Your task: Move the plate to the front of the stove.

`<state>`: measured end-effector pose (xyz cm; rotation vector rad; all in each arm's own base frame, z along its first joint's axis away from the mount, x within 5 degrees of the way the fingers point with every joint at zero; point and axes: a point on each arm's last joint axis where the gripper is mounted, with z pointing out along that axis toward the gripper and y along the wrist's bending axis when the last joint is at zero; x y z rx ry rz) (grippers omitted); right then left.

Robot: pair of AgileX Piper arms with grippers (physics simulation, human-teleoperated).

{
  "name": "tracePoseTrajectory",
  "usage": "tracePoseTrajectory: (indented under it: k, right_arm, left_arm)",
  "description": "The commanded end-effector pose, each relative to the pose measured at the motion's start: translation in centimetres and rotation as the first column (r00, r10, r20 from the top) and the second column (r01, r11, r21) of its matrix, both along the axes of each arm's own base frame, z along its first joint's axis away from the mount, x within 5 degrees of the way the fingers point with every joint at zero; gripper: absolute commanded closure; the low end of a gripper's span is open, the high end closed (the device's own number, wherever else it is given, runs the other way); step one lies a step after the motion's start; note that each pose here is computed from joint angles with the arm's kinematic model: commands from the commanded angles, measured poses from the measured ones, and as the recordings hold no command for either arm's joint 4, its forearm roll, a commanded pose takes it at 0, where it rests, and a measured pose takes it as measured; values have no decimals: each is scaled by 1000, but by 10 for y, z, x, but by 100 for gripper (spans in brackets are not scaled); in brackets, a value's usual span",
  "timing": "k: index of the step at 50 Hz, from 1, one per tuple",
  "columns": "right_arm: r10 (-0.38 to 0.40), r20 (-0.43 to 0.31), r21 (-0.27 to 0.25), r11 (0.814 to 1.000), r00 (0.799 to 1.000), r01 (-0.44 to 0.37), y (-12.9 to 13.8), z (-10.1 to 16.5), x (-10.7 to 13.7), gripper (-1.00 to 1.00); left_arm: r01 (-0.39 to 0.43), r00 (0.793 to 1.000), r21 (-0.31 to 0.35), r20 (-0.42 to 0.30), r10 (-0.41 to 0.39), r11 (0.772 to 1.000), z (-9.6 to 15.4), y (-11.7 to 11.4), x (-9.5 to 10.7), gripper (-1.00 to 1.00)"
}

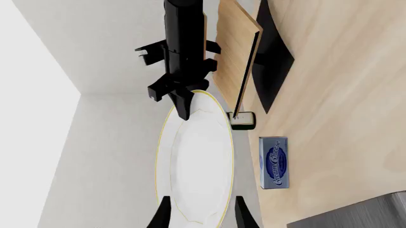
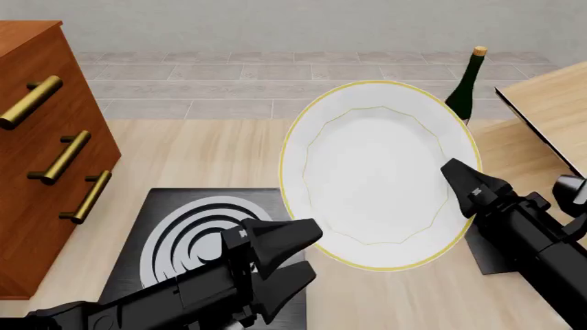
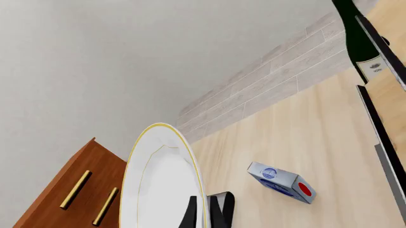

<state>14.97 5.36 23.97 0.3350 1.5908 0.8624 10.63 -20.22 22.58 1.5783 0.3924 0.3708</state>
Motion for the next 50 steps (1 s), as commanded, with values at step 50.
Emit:
tracePoseTrajectory:
  k: [50]
  right_arm:
    - [-142,47,-5,990,989,143,-22,46,6,100]
  left_arm:
    - [-255,888,-583,-456,-51,772,192,124,-40,-100]
